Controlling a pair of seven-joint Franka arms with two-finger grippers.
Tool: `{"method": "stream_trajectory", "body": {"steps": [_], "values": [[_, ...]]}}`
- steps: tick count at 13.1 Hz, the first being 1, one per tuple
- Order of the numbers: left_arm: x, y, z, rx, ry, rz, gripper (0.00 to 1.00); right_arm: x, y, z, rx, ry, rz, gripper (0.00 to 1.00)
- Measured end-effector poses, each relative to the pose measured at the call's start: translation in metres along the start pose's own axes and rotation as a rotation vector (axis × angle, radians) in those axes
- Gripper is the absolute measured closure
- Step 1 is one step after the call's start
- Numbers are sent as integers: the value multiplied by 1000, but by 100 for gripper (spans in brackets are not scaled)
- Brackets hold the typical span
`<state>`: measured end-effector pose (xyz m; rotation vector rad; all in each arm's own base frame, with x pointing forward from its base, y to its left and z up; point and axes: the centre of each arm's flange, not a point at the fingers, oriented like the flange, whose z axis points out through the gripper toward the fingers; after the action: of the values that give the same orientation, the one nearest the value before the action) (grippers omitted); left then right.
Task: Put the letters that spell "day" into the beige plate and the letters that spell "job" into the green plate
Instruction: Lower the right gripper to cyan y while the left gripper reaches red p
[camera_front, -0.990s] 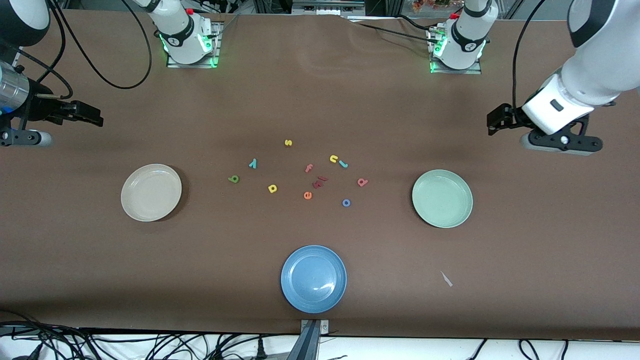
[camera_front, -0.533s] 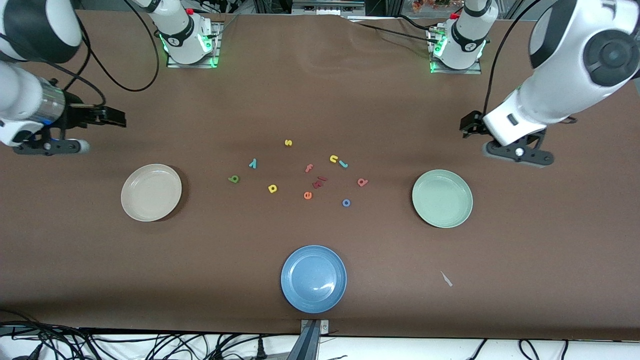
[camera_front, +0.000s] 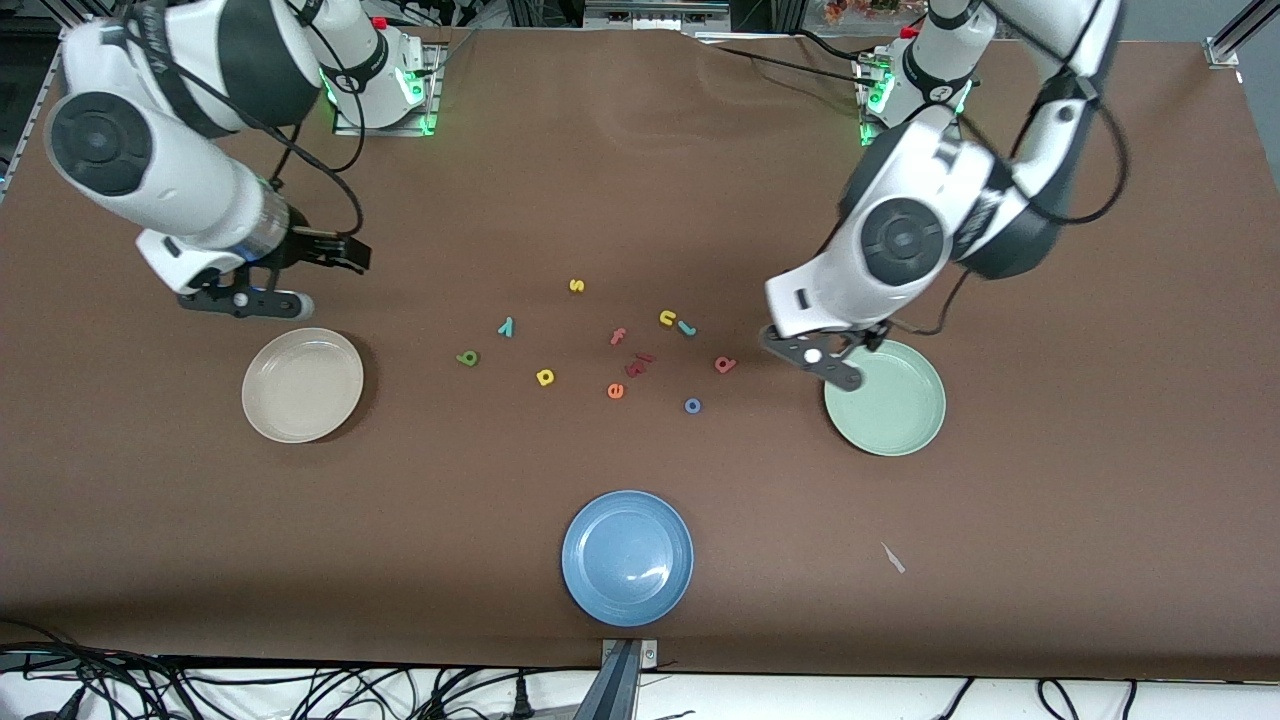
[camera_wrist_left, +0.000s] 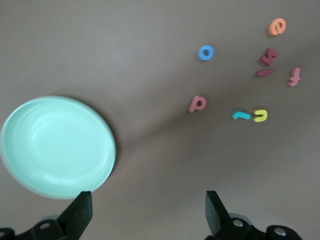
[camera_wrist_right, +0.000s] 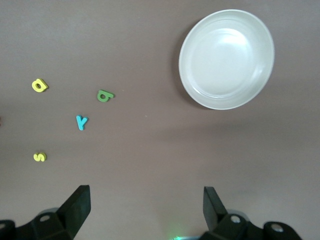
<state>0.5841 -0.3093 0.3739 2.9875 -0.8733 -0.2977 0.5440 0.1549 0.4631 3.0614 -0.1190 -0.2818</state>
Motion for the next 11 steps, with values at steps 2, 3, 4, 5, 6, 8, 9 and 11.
{"method": "stream_trajectory", "body": {"steps": [2, 3, 4, 5, 6, 8, 9, 11], "values": [[24, 14, 39, 3, 41, 112, 0, -2, -15, 21, 6, 19, 10, 0], [37, 22, 63, 5, 67, 151, 0, -3, -23, 33, 7, 24, 7, 0], [48, 29, 88, 7, 85, 178, 0, -2, -30, 45, 9, 26, 10, 0], [55, 40, 111, 7, 92, 205, 1, 1, -37, 59, 11, 25, 14, 0], [58, 53, 130, 7, 83, 225, 4, 7, -44, 75, 15, 24, 25, 0], [59, 64, 153, 4, 54, 242, 12, 20, -63, 110, 32, 36, 43, 0], [60, 64, 159, 4, 48, 248, 25, 23, -78, 129, 40, 43, 52, 0], [60, 60, 163, 6, 44, 285, 34, 22, -111, 163, 49, 48, 55, 0]]}}
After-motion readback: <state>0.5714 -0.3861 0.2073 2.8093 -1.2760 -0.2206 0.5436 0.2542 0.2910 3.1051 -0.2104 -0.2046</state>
